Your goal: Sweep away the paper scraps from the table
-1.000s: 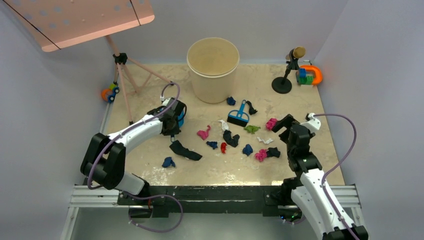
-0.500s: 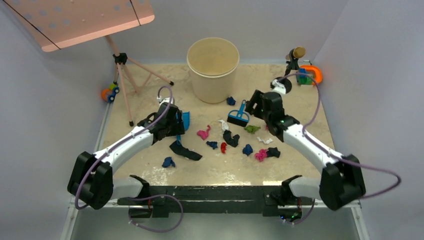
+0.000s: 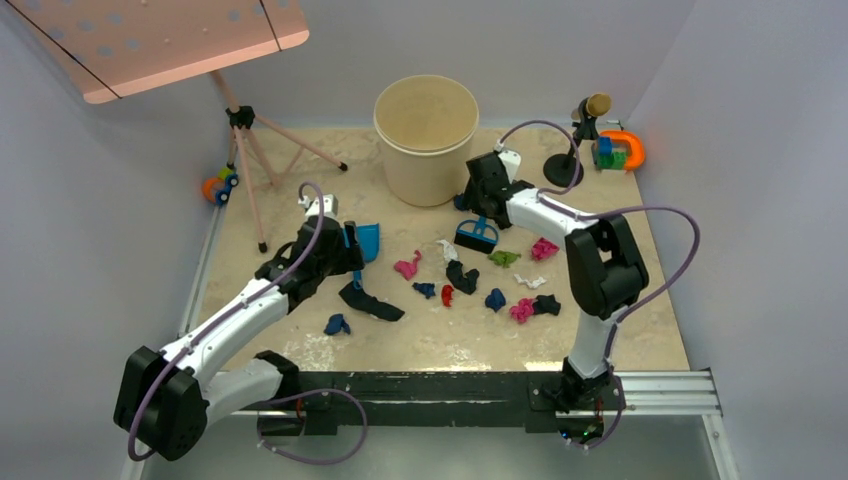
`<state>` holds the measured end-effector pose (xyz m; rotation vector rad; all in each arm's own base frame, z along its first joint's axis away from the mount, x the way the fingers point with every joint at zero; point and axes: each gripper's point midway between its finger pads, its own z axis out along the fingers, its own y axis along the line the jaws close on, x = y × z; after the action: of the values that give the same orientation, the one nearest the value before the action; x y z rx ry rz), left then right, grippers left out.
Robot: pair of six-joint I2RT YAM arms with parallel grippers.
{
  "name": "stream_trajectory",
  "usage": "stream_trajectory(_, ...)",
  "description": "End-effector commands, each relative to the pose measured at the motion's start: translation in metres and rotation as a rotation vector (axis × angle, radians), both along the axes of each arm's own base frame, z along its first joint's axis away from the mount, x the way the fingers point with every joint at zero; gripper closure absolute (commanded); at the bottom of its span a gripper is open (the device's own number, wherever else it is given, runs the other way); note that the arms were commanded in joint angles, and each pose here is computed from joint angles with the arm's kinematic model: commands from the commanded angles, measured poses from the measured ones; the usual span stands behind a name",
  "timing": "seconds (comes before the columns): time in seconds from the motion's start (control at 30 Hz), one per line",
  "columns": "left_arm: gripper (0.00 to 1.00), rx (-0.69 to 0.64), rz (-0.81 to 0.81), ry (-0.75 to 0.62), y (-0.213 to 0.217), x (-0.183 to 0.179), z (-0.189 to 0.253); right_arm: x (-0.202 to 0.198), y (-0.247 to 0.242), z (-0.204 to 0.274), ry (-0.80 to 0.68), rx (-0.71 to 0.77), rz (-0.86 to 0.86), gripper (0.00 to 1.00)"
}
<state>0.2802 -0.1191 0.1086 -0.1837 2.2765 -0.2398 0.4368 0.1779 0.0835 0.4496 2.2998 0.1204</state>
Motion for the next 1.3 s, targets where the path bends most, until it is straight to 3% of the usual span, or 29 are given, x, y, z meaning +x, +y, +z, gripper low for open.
stream_trajectory(0.0, 0.26, -0.017, 0.017, -0.07, 0.002, 0.007, 0.013, 0.007, -0.006, -0.001, 0.031, -0.047, -0.06, 0.37)
stream_trajectory(0.37, 0.26, -0.019, 0.032, -0.072, 0.004, 0.007, 0.016, 0.01, -0.012, -0.048, 0.12, -0.124, -0.093, 0.45)
stream_trajectory(0.57, 0.26, -0.018, 0.032, -0.072, 0.004, 0.006, 0.015, 0.009, -0.015, -0.058, 0.147, -0.146, -0.104, 0.74)
stream_trajectory(0.67, 0.26, -0.017, 0.032, -0.072, 0.004, 0.006, 0.015, 0.005, -0.018, -0.046, 0.119, -0.133, -0.118, 1.0)
stream_trajectory(0.9, 0.26, -0.089, -0.076, -0.096, -0.019, 0.007, 0.018, -0.017, -0.026, 0.016, -0.023, -0.059, -0.092, 1.0)
stream_trajectory(1.07, 0.24, -0.216, -0.275, -0.144, -0.057, 0.002, 0.03, -0.036, -0.018, 0.052, -0.114, 0.044, -0.001, 1.0)
stream_trajectory(1.27, 0.17, -0.4, -0.541, -0.203, -0.107, -0.011, 0.05, -0.065, 0.031, 0.074, -0.238, 0.139, 0.21, 1.0)
